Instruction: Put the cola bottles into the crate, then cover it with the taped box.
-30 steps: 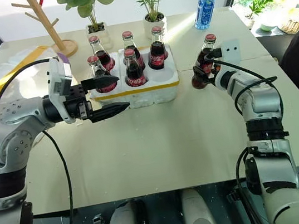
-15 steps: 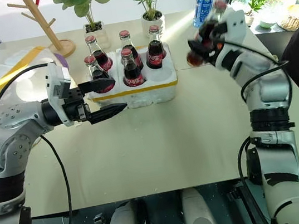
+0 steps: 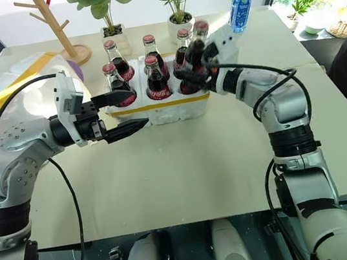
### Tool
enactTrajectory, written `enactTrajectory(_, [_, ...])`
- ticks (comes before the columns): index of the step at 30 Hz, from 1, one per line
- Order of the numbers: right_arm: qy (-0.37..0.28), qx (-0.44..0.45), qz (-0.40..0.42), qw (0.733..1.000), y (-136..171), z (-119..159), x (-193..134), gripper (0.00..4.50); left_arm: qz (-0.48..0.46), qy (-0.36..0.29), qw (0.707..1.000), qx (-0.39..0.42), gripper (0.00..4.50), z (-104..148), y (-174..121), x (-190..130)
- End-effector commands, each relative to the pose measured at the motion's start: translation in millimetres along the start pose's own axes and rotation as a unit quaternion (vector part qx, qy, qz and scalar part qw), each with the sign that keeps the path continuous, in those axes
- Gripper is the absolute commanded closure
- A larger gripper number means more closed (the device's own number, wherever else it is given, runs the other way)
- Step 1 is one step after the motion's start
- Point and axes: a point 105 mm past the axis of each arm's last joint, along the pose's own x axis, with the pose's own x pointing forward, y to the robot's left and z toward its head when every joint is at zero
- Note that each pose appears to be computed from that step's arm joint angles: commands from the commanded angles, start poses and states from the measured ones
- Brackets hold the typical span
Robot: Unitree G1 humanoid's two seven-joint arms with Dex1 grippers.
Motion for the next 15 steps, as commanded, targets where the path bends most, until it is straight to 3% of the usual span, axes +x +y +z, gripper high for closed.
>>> enactTrajectory(1, [0.003, -0.038, 0.019, 0.999, 7.2, 2.1, 3.1, 1.74, 0.009, -0.014, 1.0, 0.026, 0.0, 12.2, -1.4, -6.9])
enactTrajectory(4, [0.022, -0.03, 0.02, 0.999, 8.1, -10.0, 9.7, 1.74, 0.013, -0.01, 0.999, 0.028, 0.0, 11.6, -1.0, -9.1])
enactTrajectory(6, [0.034, -0.034, 0.016, 0.999, 6.6, -16.7, 13.2, 0.69, 0.019, -0.005, 0.999, 0.031, 0.0, 12.8, 0.1, -13.9])
enactTrajectory(8, [0.035, -0.045, 0.013, 0.998, 5.0, -16.2, 13.6, 0.07, 0.026, 0.005, 0.999, 0.034, 0.0, 15.3, 1.5, -23.0])
enactTrajectory(15, [0.019, -0.07, 0.038, 0.997, -1.2, 8.5, -22.2, 0.07, 0.054, 0.079, 0.994, 0.058, 0.0, 30.2, -0.4, -69.7])
